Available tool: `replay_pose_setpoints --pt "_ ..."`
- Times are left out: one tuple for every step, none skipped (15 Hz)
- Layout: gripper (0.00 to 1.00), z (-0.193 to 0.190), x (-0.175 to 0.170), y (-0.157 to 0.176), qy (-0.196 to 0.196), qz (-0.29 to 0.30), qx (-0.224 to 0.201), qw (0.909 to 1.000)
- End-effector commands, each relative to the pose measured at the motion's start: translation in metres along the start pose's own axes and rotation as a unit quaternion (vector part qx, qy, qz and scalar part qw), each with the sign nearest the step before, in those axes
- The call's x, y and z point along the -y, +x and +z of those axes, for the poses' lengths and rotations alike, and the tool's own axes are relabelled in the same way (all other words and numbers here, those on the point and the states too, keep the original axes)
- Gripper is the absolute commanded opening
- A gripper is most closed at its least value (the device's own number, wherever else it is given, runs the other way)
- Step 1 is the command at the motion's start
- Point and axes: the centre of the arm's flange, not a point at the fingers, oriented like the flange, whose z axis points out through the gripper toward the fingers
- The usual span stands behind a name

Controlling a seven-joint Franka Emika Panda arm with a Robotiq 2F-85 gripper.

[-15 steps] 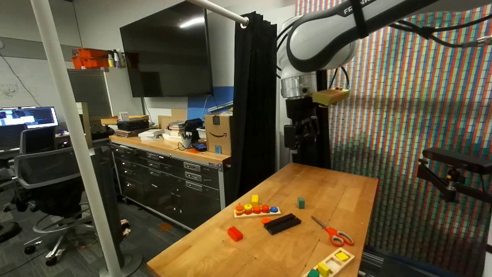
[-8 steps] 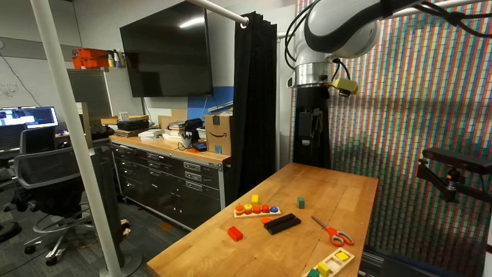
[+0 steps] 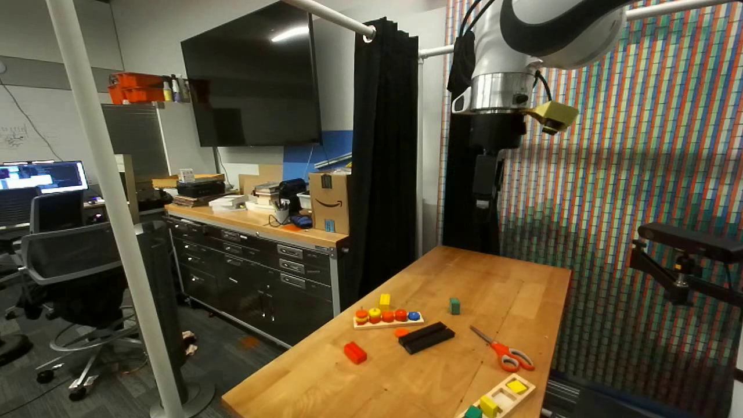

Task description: Place the orange ring on the left on the wooden board

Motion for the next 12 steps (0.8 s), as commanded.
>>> replay_pose_setpoints --pt "1.0 -0.0028 0.0012 -0.0063 -0.002 0.005 -0.006 1.0" --pt "1.0 -0.004 0.0021 -0.0103 -0.003 0.006 -0.009 0.9999" --pt "1.0 -0.0042 0.0021 -0.0112 -0.003 0.007 -0.01 0.9999" --pt "1.0 -0.0033 0.0019 -0.0107 -0.002 0.007 -0.009 0.9999" --pt "1.0 -0.0006 0.0015 -0.0091 -0.001 0.007 -0.005 1.0" --pt "1.0 0.0015 0.0011 -0.0079 0.0 0.007 -0.002 1.0" --pt "1.0 0.0027 0.0009 -0.0073 0.0 0.007 0.0 1.0" --pt "1.0 0.0034 0.0007 -0.0068 0.0 0.007 0.001 1.0" --pt "1.0 0.0035 0.0007 -0.0068 0.0 0.007 0.001 1.0" --pt "1.0 0.0034 0.0007 -0.0068 0.0 0.007 0.001 1.0" --pt "1.0 0.0034 0.0007 -0.0068 0.0 0.007 0.001 1.0" --pt "1.0 0.0034 0.0007 -0.0068 0.0 0.007 0.001 1.0"
